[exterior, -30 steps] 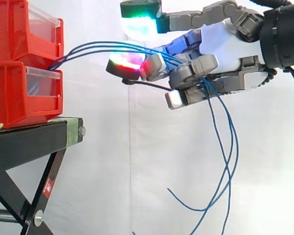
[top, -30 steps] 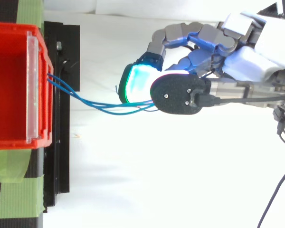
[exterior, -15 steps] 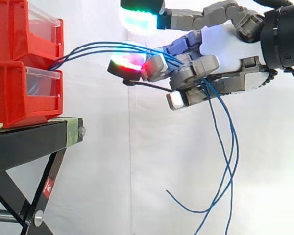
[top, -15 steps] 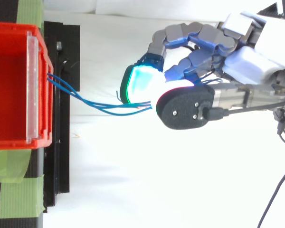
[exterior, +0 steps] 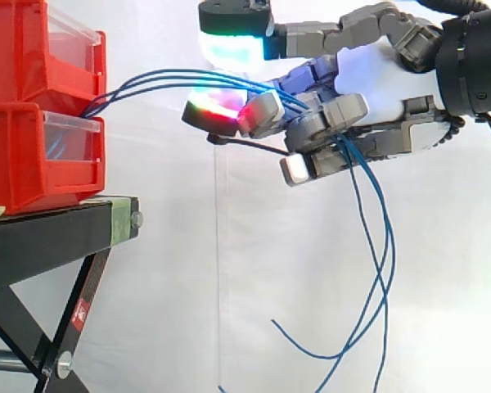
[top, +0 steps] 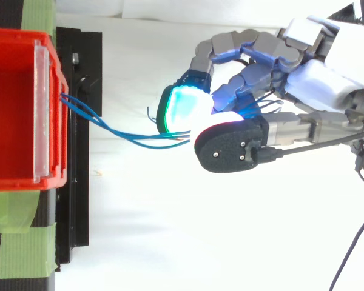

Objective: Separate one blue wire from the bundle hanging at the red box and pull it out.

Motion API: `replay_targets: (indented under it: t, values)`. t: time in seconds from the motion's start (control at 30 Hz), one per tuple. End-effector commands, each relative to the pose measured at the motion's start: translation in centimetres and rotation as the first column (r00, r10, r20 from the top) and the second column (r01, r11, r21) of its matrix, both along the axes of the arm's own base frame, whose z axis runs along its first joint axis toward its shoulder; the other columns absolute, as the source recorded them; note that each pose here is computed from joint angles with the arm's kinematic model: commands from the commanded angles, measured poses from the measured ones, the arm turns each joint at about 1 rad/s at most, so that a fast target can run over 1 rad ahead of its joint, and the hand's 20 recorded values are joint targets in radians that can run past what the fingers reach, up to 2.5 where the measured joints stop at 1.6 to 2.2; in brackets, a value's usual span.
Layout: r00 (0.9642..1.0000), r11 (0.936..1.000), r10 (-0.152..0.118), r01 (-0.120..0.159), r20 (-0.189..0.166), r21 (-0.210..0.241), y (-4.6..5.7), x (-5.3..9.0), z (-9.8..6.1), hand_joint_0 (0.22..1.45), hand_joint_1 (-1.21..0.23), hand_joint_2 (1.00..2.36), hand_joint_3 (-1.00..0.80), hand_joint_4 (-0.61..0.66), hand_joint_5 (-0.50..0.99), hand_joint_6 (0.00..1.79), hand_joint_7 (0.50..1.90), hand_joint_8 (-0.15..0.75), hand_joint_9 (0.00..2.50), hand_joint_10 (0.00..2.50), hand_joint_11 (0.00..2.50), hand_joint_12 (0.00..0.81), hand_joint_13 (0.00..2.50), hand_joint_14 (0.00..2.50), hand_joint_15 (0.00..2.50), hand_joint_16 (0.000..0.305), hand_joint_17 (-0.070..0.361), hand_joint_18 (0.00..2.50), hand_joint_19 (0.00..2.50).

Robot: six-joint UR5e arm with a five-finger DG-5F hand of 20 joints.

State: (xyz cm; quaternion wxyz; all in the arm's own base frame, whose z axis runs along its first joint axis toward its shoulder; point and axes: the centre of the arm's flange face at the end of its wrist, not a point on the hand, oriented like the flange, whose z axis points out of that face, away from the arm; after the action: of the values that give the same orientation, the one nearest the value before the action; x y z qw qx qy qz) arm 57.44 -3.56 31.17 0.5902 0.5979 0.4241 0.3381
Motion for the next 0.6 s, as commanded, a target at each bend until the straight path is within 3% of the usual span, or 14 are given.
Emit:
replay_targets:
  t: [0.0, 0.57]
  values:
    - [1.0, 1.0, 0.0, 0.0, 0.0, 0.0, 0.0, 0.0, 0.0, 0.63, -0.7, 1.02, -0.31, 0.23, -0.2, 0.82, 1.12, 0.333, 0.89, 0.36, 1.84, 0.359, 0.92, 1.93, 1.17, 0.044, 0.1, 0.81, 1.25]
    - [1.0, 1.0, 0.002, -0.002, 0.0, 0.0, 0.09, 0.0, 0.0, 0.61, -0.66, 1.03, -0.16, 0.2, -0.19, 0.85, 1.17, 0.325, 0.96, 0.47, 1.82, 0.359, 0.97, 1.93, 1.17, 0.045, 0.101, 0.87, 1.25]
